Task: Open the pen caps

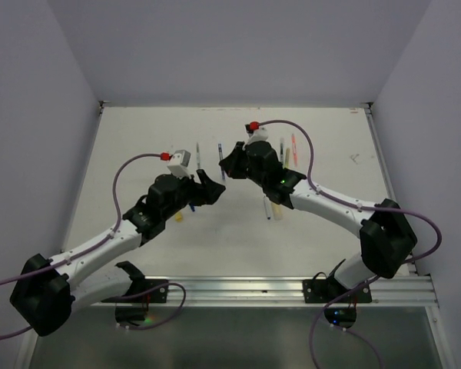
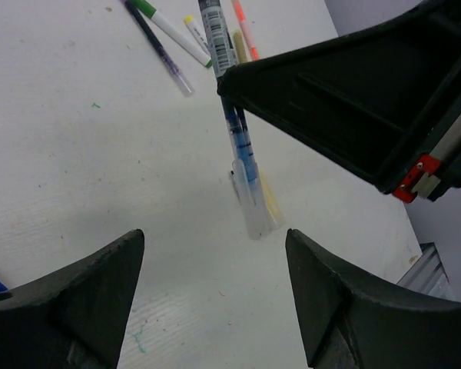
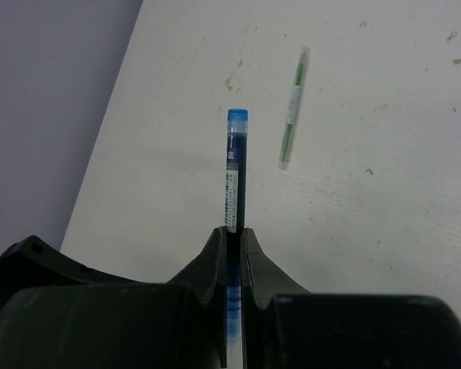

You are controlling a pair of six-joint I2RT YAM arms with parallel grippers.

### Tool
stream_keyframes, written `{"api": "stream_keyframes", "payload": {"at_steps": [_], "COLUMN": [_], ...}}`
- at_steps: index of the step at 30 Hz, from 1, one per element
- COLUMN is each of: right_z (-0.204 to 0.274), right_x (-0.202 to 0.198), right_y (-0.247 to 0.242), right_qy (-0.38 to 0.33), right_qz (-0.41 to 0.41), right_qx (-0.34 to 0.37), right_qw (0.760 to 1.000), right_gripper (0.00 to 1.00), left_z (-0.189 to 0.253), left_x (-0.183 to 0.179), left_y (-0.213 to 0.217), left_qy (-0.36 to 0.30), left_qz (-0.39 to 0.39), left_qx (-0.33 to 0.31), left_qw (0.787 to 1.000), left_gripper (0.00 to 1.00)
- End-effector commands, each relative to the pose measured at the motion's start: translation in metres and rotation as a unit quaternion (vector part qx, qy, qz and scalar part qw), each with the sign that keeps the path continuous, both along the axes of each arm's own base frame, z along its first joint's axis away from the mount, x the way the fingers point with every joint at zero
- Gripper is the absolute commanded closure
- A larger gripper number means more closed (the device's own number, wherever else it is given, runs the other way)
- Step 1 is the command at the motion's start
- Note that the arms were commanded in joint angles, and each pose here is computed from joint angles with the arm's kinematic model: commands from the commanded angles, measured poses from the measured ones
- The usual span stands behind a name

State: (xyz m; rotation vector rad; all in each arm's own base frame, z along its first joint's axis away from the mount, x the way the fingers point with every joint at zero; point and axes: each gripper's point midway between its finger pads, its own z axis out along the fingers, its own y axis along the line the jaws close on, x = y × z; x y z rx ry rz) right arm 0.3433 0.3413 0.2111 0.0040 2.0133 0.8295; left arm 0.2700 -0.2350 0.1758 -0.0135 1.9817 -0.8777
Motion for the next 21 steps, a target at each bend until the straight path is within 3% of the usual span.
{"api": "stream_keyframes", "payload": {"at_steps": [1,16,21], "right_z": [0.035,0.039,0.039], "right_x": [-0.003,-0.014,-0.016], "right_y": [-0.001,-0.003,-0.004], "right_qy": [-0.038,-0.06,-0.061], "right_qz": [-0.023,-0.028,-0.028], "right_qx": [0.059,0.072,0.073], "right_qw": [0.997,0.995,0.995], "right_gripper": [1.0,1.0,1.0], "left_z": [0.03,0.024,0.022], "left_x": [0.015,0.014,0.017], "left_y": [-0.009,-0.034,-0.032], "left_qy": [-0.025,0.013,0.007], "left_qz": [0.03,0.023,0.031], "left_qx": [-0.045,-0.06,-0.051], "left_qw": [0.998,0.998,0.998], "left_gripper": [0.24,0.42,0.54]}}
